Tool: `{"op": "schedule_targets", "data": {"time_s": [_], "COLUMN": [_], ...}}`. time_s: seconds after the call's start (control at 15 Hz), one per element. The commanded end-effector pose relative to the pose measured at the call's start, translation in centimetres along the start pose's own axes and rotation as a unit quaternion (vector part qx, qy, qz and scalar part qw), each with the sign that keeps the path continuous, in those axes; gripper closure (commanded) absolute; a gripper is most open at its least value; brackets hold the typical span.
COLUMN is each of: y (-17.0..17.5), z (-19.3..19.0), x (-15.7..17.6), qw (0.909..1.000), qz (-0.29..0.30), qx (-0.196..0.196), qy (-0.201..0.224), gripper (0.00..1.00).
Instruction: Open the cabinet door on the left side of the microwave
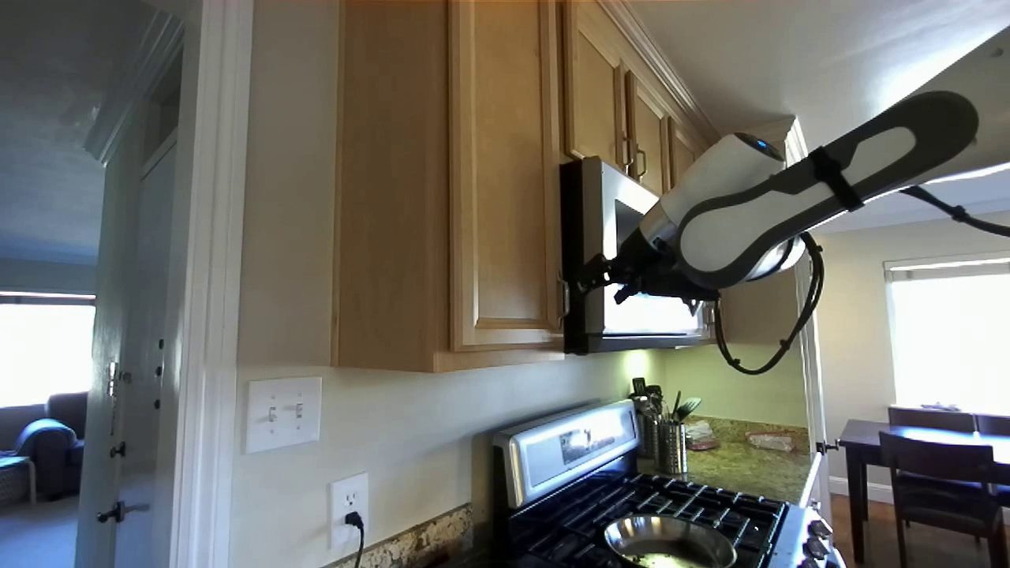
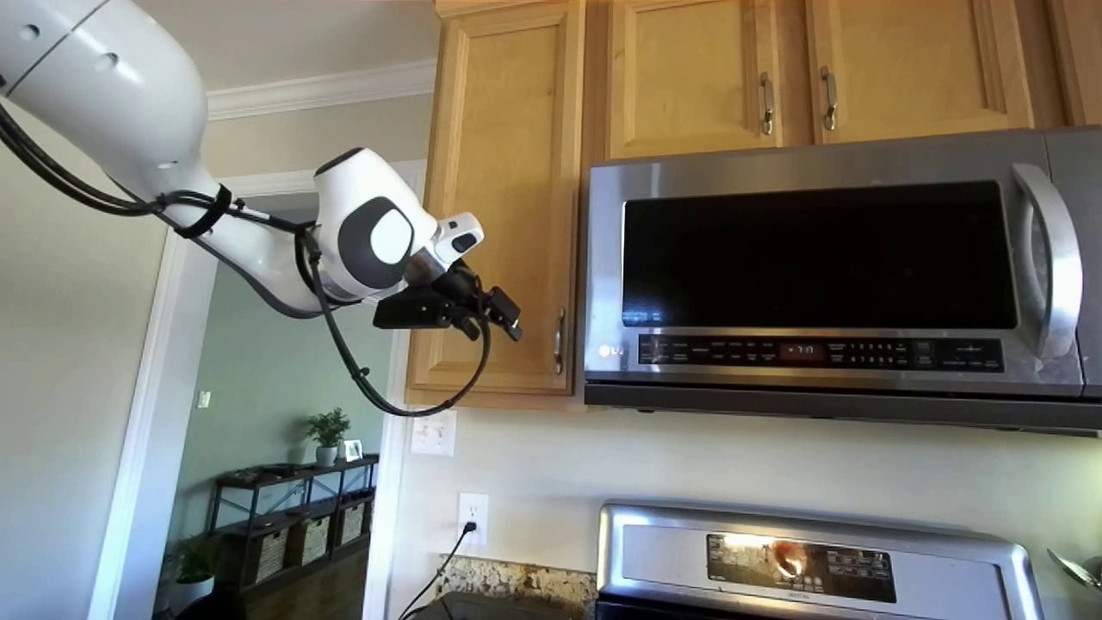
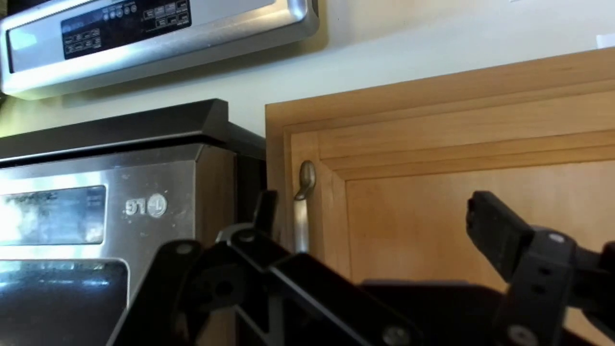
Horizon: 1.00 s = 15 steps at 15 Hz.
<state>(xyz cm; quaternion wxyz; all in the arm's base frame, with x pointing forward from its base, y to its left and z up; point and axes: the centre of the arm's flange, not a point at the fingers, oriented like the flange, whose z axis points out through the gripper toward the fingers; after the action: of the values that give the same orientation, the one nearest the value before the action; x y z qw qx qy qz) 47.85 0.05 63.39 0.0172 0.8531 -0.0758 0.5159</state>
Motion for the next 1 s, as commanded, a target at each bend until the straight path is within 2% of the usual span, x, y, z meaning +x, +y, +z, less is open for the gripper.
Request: {"op": "schedule_targets", "data": {"time_s": [0.0, 0.33, 0.67, 0.73, 0.93], "y": [1.2, 2.5, 1.5, 2.6, 2.2], "z": [1.7, 4.2, 8.5, 7.3, 8.7], "x": [2.4, 4.6, 6.0, 6.5, 7.1], "qw": [0.9992, 0.9972, 0.9957, 0.9953, 0.9949], "qz": [0.007, 0.003, 0.005, 0.006, 0.010], "qx": [-0.024, -0.032, -0.031, -0.035, -0.035], "qy": [0.030, 0.068, 0.087, 0.090, 0.094], "gripper": [0.00, 0.00, 0.00, 0.00, 0.00]}}
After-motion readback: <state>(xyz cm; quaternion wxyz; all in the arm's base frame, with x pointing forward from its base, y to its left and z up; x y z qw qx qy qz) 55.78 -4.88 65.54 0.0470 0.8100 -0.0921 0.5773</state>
